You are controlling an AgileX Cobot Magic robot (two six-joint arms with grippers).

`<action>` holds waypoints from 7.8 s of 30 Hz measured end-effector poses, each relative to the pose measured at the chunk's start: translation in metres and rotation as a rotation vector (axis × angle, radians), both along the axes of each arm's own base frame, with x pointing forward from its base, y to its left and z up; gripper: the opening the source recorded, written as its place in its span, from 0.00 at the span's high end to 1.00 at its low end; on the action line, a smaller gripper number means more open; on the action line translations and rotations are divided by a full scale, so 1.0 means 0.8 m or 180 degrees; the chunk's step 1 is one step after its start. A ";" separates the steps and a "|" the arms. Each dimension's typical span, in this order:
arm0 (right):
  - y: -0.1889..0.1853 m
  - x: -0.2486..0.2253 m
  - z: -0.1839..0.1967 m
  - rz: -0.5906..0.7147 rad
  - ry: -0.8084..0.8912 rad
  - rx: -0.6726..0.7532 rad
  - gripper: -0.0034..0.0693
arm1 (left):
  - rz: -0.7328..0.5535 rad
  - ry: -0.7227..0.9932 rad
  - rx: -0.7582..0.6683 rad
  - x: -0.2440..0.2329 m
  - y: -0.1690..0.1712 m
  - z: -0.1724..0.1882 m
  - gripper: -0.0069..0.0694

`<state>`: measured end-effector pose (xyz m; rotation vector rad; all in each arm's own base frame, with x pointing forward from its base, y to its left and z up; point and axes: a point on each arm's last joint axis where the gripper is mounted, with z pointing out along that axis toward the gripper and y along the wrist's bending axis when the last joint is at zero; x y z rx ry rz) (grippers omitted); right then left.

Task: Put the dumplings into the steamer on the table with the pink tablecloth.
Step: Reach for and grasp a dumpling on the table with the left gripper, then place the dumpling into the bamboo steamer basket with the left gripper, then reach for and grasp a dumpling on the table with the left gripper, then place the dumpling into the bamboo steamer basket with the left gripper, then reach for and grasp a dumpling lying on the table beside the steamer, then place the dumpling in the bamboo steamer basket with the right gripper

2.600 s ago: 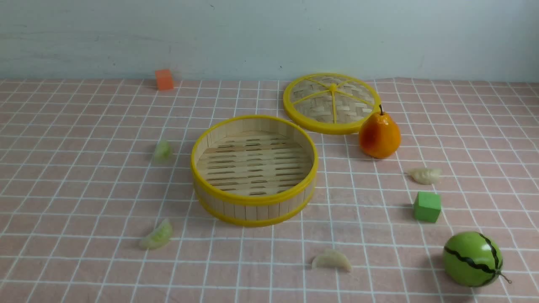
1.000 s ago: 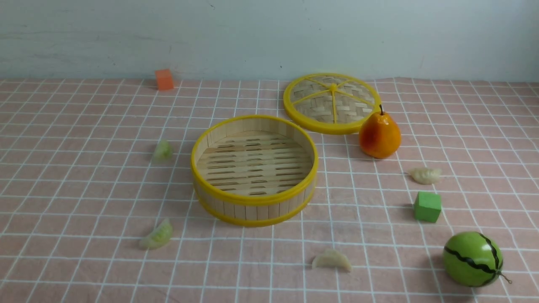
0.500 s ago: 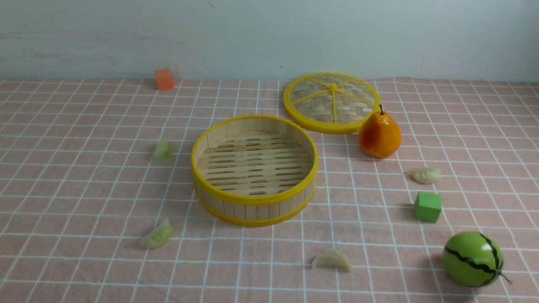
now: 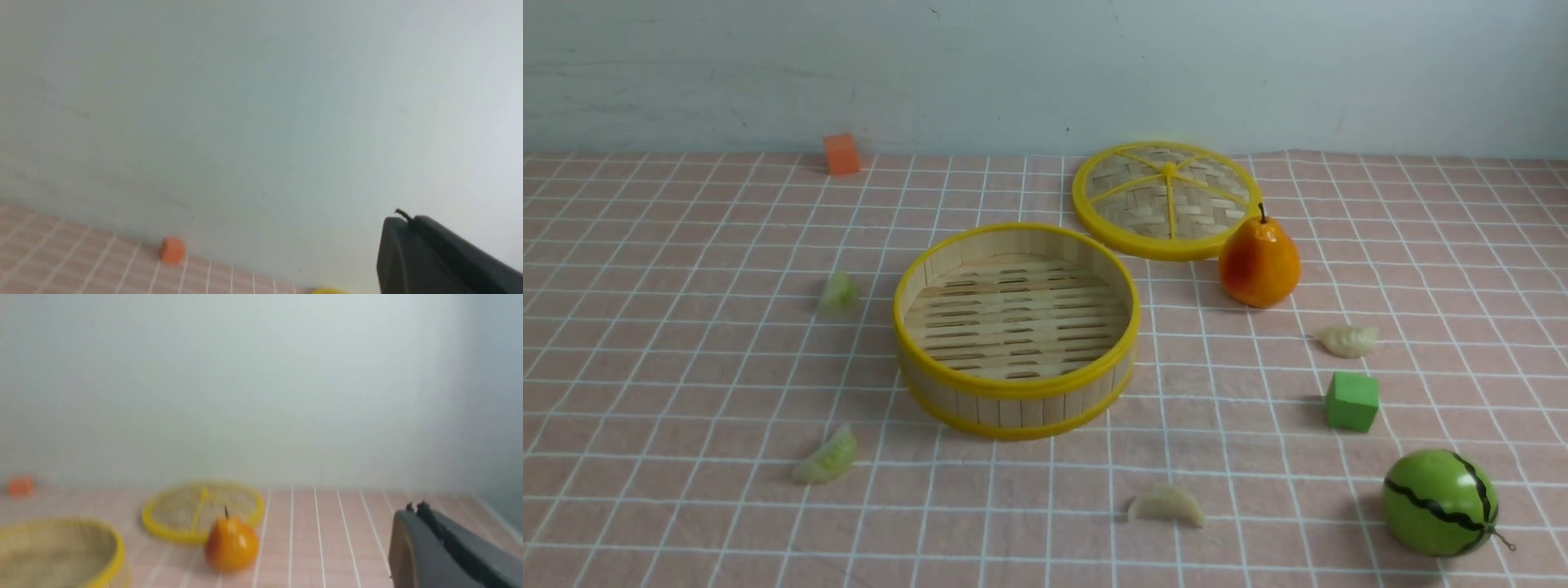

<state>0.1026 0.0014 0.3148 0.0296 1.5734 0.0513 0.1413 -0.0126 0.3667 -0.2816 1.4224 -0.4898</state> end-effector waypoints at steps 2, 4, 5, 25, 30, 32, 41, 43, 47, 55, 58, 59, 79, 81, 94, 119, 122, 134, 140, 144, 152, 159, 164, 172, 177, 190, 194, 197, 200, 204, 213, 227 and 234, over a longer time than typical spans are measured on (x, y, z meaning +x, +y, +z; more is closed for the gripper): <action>0.001 0.016 -0.018 0.0020 0.0803 -0.0095 0.97 | -0.0018 0.0366 -0.0214 0.033 -0.002 -0.016 0.93; 0.001 0.026 -0.037 0.0048 0.1549 -0.0129 0.97 | 0.0032 0.0781 -0.0201 0.061 -0.003 -0.038 0.93; 0.002 0.028 -0.047 0.0064 0.1937 -0.0118 0.97 | 0.0078 0.0988 -0.0168 0.071 -0.002 -0.047 0.93; 0.054 0.074 -0.090 0.1392 0.2781 0.0142 0.96 | -0.0880 0.3158 0.0867 0.222 -0.101 -0.073 0.93; 0.060 0.074 -0.087 0.1623 0.2667 0.0057 0.96 | -0.0749 0.3054 0.0893 0.290 -0.088 -0.073 0.92; 0.061 0.074 -0.087 0.1688 0.2638 -0.0047 0.96 | -0.0658 0.3086 0.1119 0.323 -0.085 -0.091 0.87; 0.061 0.074 -0.087 0.1706 0.2622 -0.0059 0.95 | -0.0220 0.3161 0.0923 0.403 -0.068 -0.162 0.39; 0.062 0.074 -0.087 0.1709 0.2619 -0.0037 0.95 | -0.0115 0.3184 0.0800 0.415 -0.060 -0.178 0.31; 0.062 0.075 -0.087 0.1710 0.2619 -0.0008 0.95 | -0.0093 0.3223 0.0791 0.429 -0.058 -0.204 0.26; 0.063 0.076 -0.087 0.1704 0.2608 0.0029 0.95 | -0.0178 0.3311 0.0962 0.444 -0.061 -0.255 0.38; 0.063 0.076 -0.087 0.1704 0.2607 0.0032 0.95 | -0.0182 0.3339 0.0979 0.444 -0.061 -0.260 0.56; 0.063 0.076 -0.087 0.1704 0.2607 0.0032 0.95 | -0.0181 0.3338 0.0988 0.444 -0.061 -0.260 0.60; 0.062 0.077 -0.086 0.1673 0.2568 0.0069 0.94 | -0.0887 0.2834 0.1218 0.384 -0.197 -0.143 0.59; 0.063 0.077 -0.085 0.1674 0.2566 0.0082 0.93 | -0.0924 0.2964 0.1276 0.389 -0.206 -0.172 0.59; 0.066 0.075 -0.084 0.1743 0.2594 0.0225 0.92 | -0.0912 0.3111 0.1425 0.384 -0.205 -0.179 0.27; 0.068 0.076 -0.083 0.1744 0.2571 0.0323 0.90 | -0.0965 0.4241 0.1997 0.267 -0.120 -0.226 0.44; 0.068 0.076 -0.083 0.1744 0.2571 0.0323 0.90 | -0.0914 0.4373 0.1961 0.270 -0.120 -0.243 0.54; 0.068 0.076 -0.083 0.1744 0.2570 0.0323 0.88 | -0.0967 0.3874 0.1544 0.277 -0.132 -0.137 0.69; 0.067 0.077 -0.083 0.1723 0.2552 0.0323 0.88 | -0.1416 0.3050 0.1217 0.281 -0.166 -0.064 0.69; 0.067 0.077 -0.082 0.1719 0.2548 0.0323 0.88 | -0.1546 0.3004 0.1354 0.303 -0.199 -0.108 0.69; 0.068 0.077 -0.082 0.1728 0.2542 0.0383 0.87 | -0.1522 0.3353 0.1699 0.332 -0.211 -0.203 0.68; 0.068 0.077 -0.081 0.1720 0.2546 0.0413 0.87 | -0.1504 0.3390 0.1512 0.330 -0.212 -0.189 0.42; 0.068 0.077 -0.081 0.1678 0.2592 0.0519 0.85 | -0.1493 0.3260 0.1529 0.306 -0.201 -0.106 0.43; 0.061 0.109 -0.042 0.1406 0.2946 0.0371 0.82 | -0.1319 0.2732 0.1754 0.178 -0.138 0.060 0.84; 0.048 0.170 -0.020 0.0842 0.2991 0.0256 0.72 | -0.1279 0.2514 0.1710 0.093 -0.102 0.075 0.93; 0.046 0.366 -0.081 0.0503 0.3054 -0.0222 0.28 | -0.0911 0.2604 0.1916 -0.066 -0.018 -0.090 0.93; 0.045 0.402 -0.111 0.0540 0.3326 -0.0482 0.26 | -0.0745 0.2856 0.1579 -0.080 -0.010 -0.124 0.93; 0.045 0.419 -0.130 0.0656 0.3500 -0.0716 0.26 | -0.0711 0.2828 0.1471 -0.079 -0.011 -0.126 0.93; 0.046 0.435 -0.139 0.0761 0.3473 -0.0885 0.26 | -0.0709 0.2678 0.1435 -0.075 -0.013 -0.128 0.93; 0.047 0.448 -0.160 0.0838 0.3445 -0.1050 0.26 | -0.0739 0.2538 0.1406 -0.070 -0.016 -0.138 0.93; 0.046 0.443 -0.186 0.0919 0.3789 -0.1083 0.50 | -0.0752 0.2482 0.1394 -0.069 -0.017 -0.142 0.93; 0.080 0.443 -0.096 0.1109 0.3357 -0.0785 0.72 | -0.0764 0.2454 0.1367 -0.068 -0.018 -0.141 0.93; 0.198 0.428 -0.005 0.2016 0.2736 -0.0369 0.72 | -0.0775 0.2364 0.1333 -0.067 -0.020 -0.138 0.93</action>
